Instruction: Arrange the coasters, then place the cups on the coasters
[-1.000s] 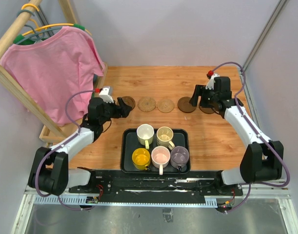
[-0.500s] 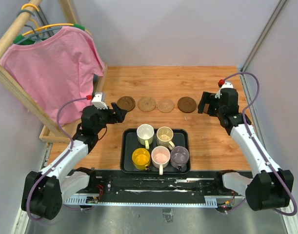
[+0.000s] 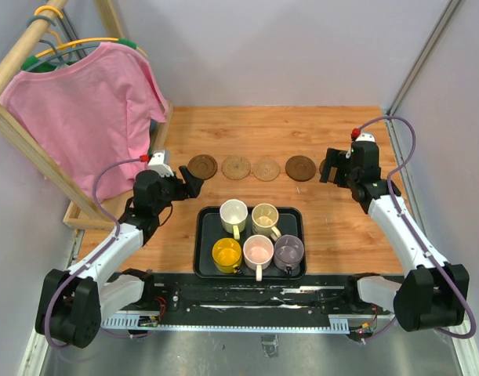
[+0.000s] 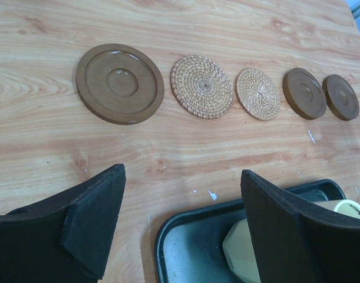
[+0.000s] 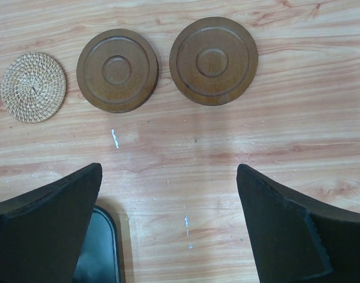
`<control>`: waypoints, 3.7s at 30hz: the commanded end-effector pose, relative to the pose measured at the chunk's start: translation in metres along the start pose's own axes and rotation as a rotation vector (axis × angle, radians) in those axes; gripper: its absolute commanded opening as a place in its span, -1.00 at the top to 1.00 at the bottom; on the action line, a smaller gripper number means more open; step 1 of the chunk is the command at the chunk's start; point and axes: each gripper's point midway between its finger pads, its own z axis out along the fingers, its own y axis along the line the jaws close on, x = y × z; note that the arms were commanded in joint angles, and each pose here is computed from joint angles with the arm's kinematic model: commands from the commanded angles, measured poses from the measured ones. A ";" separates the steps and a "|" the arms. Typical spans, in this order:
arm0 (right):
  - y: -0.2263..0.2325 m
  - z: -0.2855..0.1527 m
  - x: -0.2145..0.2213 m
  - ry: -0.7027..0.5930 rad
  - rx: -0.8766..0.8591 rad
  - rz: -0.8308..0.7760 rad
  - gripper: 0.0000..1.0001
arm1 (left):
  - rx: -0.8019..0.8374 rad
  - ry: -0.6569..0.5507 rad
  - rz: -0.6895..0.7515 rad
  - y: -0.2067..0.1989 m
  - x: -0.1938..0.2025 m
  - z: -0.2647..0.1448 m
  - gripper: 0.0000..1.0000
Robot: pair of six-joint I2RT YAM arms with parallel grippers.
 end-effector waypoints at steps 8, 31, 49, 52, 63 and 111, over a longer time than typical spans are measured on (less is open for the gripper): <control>0.048 -0.016 0.017 0.077 -0.186 -0.105 -0.97 | 0.062 0.027 0.071 -0.026 0.010 -0.005 -0.68; 0.147 -0.085 0.114 0.312 -0.573 -0.478 -0.92 | 0.235 0.110 0.038 -0.076 0.039 -0.030 -0.74; 0.153 -0.095 0.165 0.478 -0.628 -0.534 -0.33 | 0.234 0.123 0.045 -0.076 0.044 -0.025 -0.74; 0.154 -0.093 0.170 0.493 -0.626 -0.540 -0.32 | 0.231 0.125 0.046 -0.076 0.044 -0.024 -0.74; 0.158 -0.073 0.183 0.504 -0.591 -0.520 -0.16 | 0.232 0.119 0.053 -0.075 0.045 -0.023 -0.74; 0.150 -0.057 0.090 0.116 -0.379 -0.527 0.99 | 0.188 0.081 0.073 -0.068 0.036 -0.015 -0.75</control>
